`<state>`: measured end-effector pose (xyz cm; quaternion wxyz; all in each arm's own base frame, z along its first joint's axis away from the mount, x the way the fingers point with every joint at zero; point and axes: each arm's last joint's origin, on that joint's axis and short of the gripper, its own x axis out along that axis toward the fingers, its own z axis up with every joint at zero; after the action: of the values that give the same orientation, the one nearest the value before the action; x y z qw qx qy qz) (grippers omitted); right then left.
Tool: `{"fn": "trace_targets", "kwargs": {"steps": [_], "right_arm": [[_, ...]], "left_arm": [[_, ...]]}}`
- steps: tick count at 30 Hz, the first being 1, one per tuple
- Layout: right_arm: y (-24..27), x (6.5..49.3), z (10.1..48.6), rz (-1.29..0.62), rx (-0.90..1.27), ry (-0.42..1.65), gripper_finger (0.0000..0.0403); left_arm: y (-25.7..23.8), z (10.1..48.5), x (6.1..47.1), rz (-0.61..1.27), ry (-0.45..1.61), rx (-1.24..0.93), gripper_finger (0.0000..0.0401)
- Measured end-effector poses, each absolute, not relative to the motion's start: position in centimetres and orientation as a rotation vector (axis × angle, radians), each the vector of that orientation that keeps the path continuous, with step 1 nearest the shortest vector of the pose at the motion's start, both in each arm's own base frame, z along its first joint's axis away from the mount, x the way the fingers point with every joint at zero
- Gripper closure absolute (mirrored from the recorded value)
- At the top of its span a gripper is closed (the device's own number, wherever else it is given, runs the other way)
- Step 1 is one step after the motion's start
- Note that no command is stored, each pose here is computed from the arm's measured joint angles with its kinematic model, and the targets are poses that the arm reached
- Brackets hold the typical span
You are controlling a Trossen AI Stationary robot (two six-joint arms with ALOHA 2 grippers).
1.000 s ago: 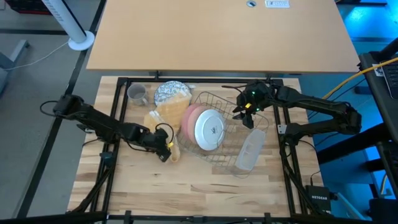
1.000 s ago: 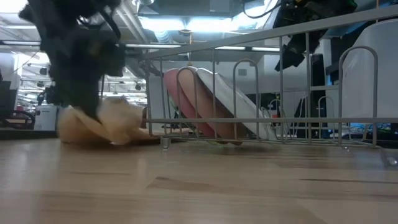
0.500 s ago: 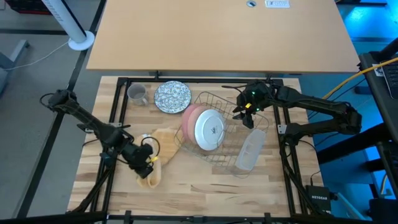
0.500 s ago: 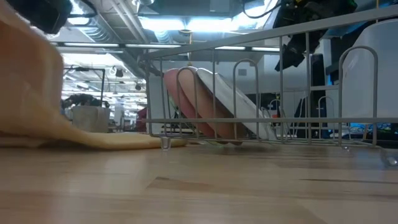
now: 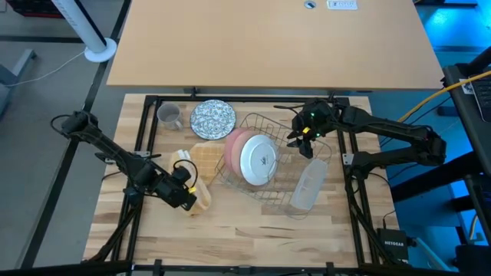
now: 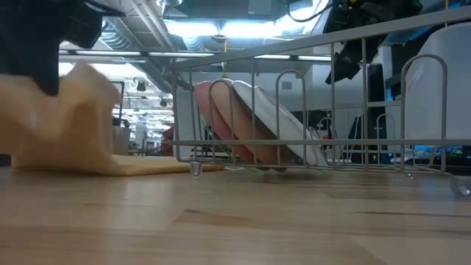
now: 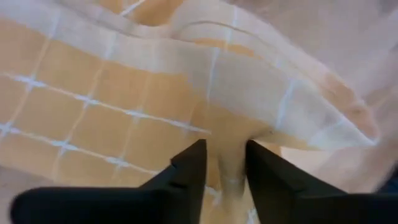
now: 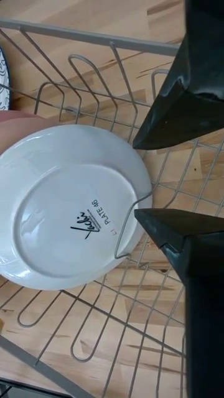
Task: Sort dishes
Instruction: Adjust the orange kitchen towel, then put the blue patterned white plate into the dish rack
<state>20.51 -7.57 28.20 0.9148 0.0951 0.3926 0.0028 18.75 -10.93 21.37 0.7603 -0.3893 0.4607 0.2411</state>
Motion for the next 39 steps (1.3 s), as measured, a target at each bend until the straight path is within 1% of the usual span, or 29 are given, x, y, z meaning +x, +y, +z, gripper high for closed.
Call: {"fn": "trace_targets", "kwargs": {"steps": [2,5,9,12,17,25,31,39], "right_arm": [[-7.6,20.5,28.2,0.006,0.196,0.808,0.0233],[-7.6,20.5,28.2,0.006,0.196,0.809,0.0233],[-7.6,20.5,28.2,0.009,0.192,0.809,0.0233],[-7.5,20.5,28.2,0.026,0.198,0.804,0.0233],[-7.5,20.5,28.2,0.042,0.205,0.8,0.0233],[-7.4,20.4,28.1,0.043,0.214,0.821,0.0233],[-7.2,19.6,27.5,0.024,0.242,0.921,0.0233],[-7.0,19.2,27.2,0.019,0.273,0.977,0.0233]], "left_arm": [[-10.9,21.0,18.7,0.551,1.022,-0.834,0.0278],[-11.1,20.9,19.0,0.525,1.036,-0.836,0.0245],[-11.2,21.0,18.9,0.496,1.063,-0.844,0.0225],[-11.2,21.3,18.7,0.446,1.096,-0.842,0.0224],[-10.9,22.0,18.2,0.425,1.078,-0.858,0.0233],[-10.1,23.6,17.5,0.441,0.921,-0.855,0.0248],[-9.0,24.2,16.9,0.556,0.746,-0.771,0.0252],[-7.2,24.4,17.1,0.765,0.517,-0.606,0.0252]]}}
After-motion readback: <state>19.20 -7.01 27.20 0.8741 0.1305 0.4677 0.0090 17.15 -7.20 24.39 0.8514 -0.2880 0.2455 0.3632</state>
